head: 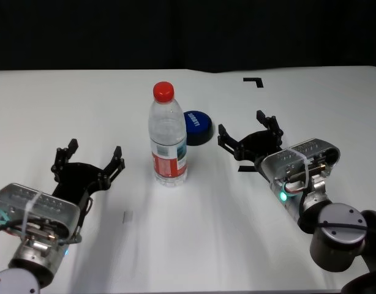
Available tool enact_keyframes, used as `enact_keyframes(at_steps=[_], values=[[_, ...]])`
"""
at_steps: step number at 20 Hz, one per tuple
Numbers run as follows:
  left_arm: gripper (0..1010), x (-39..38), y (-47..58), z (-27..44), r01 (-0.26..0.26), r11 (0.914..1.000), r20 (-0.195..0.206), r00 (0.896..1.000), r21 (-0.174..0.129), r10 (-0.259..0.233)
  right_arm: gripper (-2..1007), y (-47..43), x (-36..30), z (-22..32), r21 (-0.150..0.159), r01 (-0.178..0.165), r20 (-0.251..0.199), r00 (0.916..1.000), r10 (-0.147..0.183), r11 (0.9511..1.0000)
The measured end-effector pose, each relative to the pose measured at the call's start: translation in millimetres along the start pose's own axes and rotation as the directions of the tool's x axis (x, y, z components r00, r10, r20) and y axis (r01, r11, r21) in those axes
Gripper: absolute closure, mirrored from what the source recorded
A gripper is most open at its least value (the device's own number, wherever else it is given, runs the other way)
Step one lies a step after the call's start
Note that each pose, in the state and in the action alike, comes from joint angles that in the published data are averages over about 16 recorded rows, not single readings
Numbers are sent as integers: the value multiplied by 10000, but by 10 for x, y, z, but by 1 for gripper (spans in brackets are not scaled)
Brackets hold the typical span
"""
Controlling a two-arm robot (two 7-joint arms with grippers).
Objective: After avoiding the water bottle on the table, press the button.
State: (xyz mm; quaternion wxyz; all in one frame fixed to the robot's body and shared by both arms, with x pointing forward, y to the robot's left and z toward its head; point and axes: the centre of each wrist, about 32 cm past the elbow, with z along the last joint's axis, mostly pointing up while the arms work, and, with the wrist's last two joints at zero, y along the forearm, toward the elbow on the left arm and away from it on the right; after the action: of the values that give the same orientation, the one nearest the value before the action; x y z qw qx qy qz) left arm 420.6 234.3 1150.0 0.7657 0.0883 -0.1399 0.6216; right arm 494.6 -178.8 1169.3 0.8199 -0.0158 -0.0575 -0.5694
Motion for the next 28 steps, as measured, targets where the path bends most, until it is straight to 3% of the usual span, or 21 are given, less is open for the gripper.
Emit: enact_keyframes(at_steps=[28], values=[[7, 0, 0, 0, 0, 10000, 0, 10000, 0, 0, 2, -168, 62, 27, -20, -52, -27, 10000, 52, 10000]])
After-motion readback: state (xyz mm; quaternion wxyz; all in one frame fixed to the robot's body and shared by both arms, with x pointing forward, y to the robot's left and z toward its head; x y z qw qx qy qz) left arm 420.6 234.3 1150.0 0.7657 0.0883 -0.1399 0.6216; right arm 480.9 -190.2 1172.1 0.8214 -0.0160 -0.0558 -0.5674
